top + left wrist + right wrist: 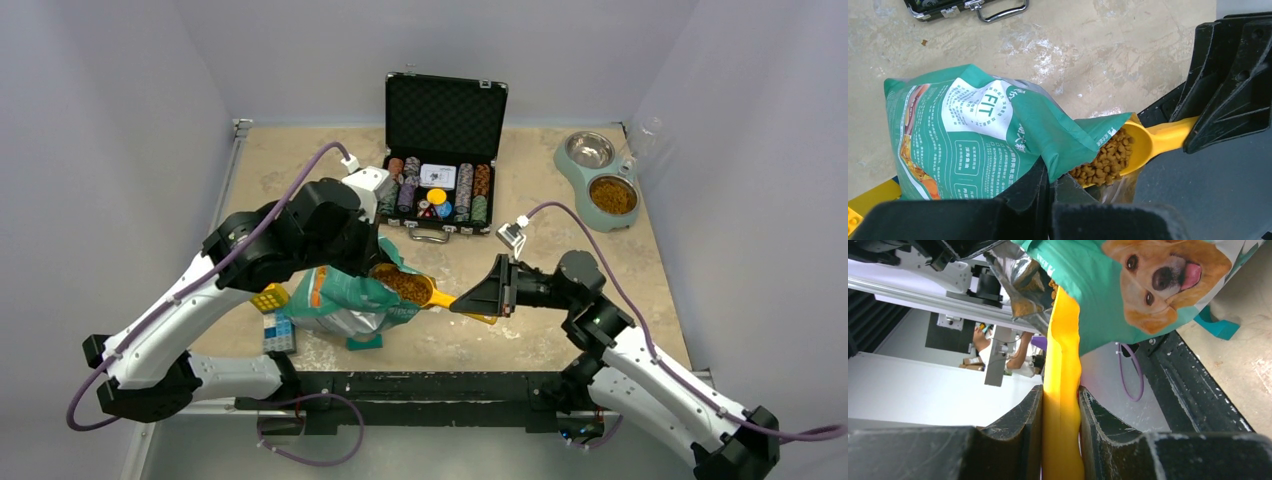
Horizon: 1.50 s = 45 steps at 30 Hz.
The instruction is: Serve the pet food
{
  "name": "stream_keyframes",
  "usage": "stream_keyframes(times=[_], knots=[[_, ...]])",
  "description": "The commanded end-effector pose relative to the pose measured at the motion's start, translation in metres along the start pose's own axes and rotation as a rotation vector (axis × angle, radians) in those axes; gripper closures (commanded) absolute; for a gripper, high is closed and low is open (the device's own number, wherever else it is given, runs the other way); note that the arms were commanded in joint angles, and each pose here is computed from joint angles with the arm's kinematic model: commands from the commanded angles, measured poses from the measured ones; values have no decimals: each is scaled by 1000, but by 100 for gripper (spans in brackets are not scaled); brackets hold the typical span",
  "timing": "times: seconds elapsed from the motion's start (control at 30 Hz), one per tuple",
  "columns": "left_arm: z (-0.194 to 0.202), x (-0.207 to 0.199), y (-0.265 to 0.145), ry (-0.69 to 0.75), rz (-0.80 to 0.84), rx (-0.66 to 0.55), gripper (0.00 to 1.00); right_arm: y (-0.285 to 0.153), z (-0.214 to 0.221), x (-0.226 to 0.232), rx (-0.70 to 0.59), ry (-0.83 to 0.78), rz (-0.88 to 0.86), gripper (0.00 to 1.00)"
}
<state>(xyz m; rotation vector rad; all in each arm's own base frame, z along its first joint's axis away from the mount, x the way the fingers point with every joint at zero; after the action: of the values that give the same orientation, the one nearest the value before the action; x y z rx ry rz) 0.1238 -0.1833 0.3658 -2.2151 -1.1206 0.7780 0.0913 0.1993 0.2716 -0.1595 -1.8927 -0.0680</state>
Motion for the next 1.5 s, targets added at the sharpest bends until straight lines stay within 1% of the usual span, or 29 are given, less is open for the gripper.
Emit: stream_keyframes(times=[0.0, 0.2, 0.33, 0.4, 0.47, 0.5, 0.57, 0.63, 0.67, 0.7, 0.73, 0.77, 0.87, 0.97, 1.03, 1.13, 1.2, 1.33, 1.47], knots=[[-37, -7, -40, -7, 116, -308, 100, -6, 0, -8, -35, 101, 27, 100], [-35, -8, -41, 21, 148, -332, 100, -8, 3, -7, -34, 175, -11, 100], [-34, -16, -38, 28, 219, -324, 100, 3, -7, -12, -40, 229, -18, 100], [-35, -20, -38, 24, 255, -333, 100, 15, -15, -12, 28, 248, -14, 100], [-36, -22, -37, 27, 265, -339, 100, 18, -15, -11, 100, 276, -12, 100], [-37, -22, -38, 32, 265, -345, 100, 13, -12, -12, 99, 287, 3, 100], [-39, -20, -41, 44, 258, -357, 100, 1, -2, -20, 42, 324, 47, 100], [-38, -18, -43, 51, 240, -359, 100, 8, -13, -28, -12, 376, 10, 100], [-38, -16, -43, 50, 226, -362, 100, 17, -19, -27, 23, 385, -20, 100], [-38, -15, -41, 50, 216, -360, 100, 24, -24, -19, 74, 369, -57, 100], [-38, -14, -41, 48, 210, -362, 100, 26, -26, -13, 92, 361, -84, 100], [-38, -14, -41, 47, 208, -363, 100, 21, -22, -9, 79, 357, -88, 100], [-37, -12, -42, 51, 202, -368, 100, 2, -9, -17, 41, 350, 8, 100], [-35, -9, -40, 58, 181, -363, 100, -3, -10, -18, 34, 356, -53, 100], [-34, -5, -40, 46, 149, -369, 100, -4, -10, -15, 45, 355, -40, 100], [-33, 7, -39, 10, 42, -364, 100, -12, -5, -7, 32, 314, -27, 100], [-34, 10, -40, 10, -4, -344, 100, -14, -3, -6, 36, 311, -28, 100], [-35, 10, -41, 9, 1, -360, 100, -15, -5, -1, 36, 298, -34, 100], [-34, 15, -42, -5, -35, -374, 100, -21, -4, 9, 18, 285, -46, 100]])
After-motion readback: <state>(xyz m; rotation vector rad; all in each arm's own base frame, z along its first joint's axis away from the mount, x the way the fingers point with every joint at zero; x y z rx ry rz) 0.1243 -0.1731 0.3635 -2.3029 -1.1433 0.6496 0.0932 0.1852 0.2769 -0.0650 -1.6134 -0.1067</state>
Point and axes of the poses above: each gripper's point midway between its finger pads, its own y axis out along the fingers, its own x axis along the line the jaws close on, z = x × y, the point moved 7 cm from there along -y, back along the fingers
